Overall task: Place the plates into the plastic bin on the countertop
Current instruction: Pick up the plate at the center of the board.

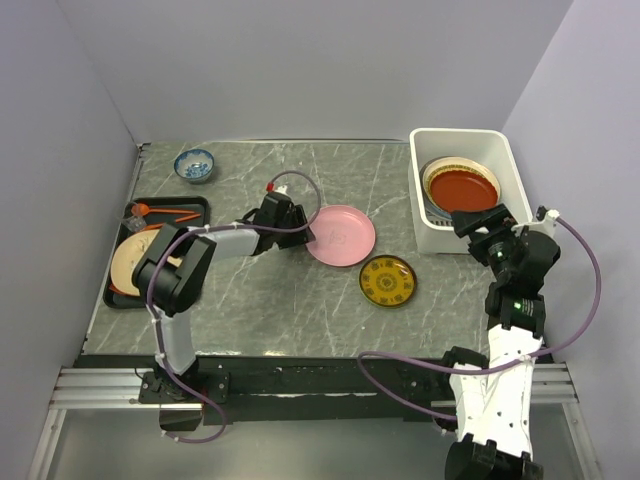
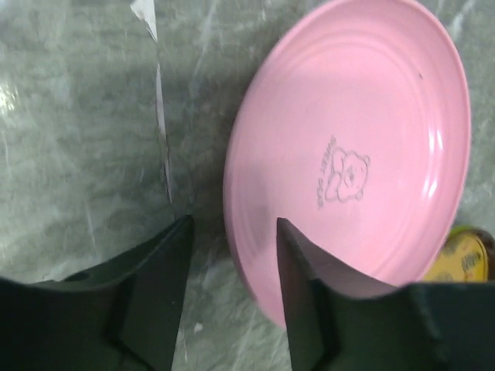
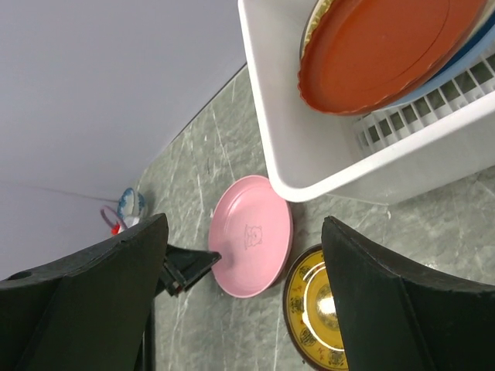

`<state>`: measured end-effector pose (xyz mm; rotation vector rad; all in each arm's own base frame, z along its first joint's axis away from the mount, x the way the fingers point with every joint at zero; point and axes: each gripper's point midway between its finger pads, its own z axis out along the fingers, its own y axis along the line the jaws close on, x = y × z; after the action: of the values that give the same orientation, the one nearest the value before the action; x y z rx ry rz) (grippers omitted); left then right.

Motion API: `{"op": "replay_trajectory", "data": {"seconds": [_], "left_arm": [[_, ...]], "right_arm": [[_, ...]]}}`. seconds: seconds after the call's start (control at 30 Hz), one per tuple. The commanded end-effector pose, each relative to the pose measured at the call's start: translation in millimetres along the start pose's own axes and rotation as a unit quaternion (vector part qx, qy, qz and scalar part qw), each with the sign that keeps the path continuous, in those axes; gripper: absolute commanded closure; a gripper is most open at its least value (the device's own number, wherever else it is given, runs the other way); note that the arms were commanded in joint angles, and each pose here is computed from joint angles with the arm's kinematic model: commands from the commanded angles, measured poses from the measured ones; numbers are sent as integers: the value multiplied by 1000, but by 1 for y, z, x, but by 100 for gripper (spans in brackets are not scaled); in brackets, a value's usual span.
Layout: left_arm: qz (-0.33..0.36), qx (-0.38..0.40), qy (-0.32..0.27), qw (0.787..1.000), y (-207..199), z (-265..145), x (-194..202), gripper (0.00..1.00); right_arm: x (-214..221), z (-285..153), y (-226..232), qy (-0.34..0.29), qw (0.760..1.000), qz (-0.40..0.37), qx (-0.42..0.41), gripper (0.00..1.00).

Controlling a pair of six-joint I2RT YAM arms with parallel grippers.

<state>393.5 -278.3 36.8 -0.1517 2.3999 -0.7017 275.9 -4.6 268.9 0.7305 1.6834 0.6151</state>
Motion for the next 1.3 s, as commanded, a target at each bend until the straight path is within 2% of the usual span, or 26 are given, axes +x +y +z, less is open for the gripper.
{"op": "replay_trajectory", "data": {"seconds": [0.0, 0.1, 0.13, 0.17, 0.4, 0.93, 1.27], "left_arm": [[40, -39, 8, 998, 1, 13, 4, 53], [52, -75, 16, 996, 14, 19, 12, 76], [52, -78, 19, 995, 16, 20, 14, 91], [49, -77, 18, 996, 16, 20, 15, 99], [43, -74, 19, 996, 18, 11, 20, 99], [19, -46, -28, 998, -6, -18, -9, 99], [3, 11, -74, 997, -36, -70, -38, 99]], "right_arm": [[2, 0, 6, 9, 1000, -9, -15, 13], [3, 1, 8, 14, 1000, -8, -21, 13], [3, 1, 9, 14, 1000, -9, -23, 13], [3, 1, 9, 14, 1000, -7, -23, 13], [13, 8, 4, 31, 999, 2, -29, 13], [38, 12, 10, 77, 995, -5, -67, 13], [73, 15, 31, 129, 985, -19, -111, 13]]}}
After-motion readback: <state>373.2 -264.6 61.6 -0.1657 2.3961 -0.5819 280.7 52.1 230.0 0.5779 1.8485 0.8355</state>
